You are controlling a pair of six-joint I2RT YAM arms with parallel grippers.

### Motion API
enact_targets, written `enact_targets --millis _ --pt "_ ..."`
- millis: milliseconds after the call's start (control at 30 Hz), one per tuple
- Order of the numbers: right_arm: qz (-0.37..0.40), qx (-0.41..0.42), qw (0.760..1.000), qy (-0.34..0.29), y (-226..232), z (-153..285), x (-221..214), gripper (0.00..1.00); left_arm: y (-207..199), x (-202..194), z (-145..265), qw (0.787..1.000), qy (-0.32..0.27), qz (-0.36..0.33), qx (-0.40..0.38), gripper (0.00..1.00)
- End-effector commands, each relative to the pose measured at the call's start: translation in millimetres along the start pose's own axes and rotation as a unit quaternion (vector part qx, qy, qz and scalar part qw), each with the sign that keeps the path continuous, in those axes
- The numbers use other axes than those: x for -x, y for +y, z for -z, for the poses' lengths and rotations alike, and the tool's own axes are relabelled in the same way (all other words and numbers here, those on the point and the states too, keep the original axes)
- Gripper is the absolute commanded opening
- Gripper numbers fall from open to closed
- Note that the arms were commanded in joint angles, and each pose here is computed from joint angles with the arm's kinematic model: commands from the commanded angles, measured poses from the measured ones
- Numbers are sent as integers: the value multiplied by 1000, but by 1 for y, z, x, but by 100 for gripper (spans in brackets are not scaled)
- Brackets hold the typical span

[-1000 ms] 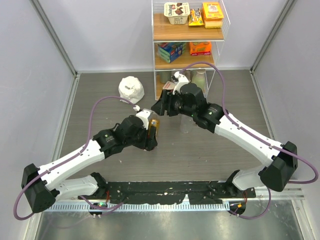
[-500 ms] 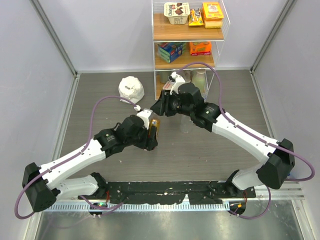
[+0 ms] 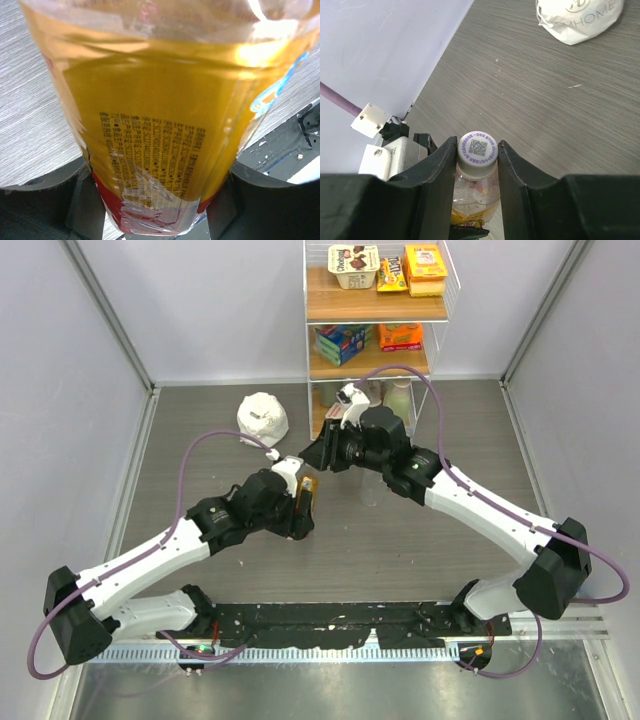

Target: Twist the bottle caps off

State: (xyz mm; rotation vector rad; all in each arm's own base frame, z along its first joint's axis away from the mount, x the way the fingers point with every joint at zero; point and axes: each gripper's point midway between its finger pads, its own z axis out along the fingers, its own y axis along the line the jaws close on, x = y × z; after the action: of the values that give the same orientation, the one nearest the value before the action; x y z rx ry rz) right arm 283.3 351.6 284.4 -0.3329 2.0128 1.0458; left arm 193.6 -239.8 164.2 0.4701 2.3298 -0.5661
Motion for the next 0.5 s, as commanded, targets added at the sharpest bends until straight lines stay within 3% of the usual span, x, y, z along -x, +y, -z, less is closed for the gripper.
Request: enact_targets --millis 0,200,467 --pt "28 108 993 -43 47 25 20 2 -12 24 15 999 -45 -5 -26 0" --pt "43 176 982 -60 63 42 24 2 -33 25 27 993 -65 -16 -98 0" --pt "42 319 945 -57 89 76 26 2 -83 20 55 960 -77 -61 -261 0"
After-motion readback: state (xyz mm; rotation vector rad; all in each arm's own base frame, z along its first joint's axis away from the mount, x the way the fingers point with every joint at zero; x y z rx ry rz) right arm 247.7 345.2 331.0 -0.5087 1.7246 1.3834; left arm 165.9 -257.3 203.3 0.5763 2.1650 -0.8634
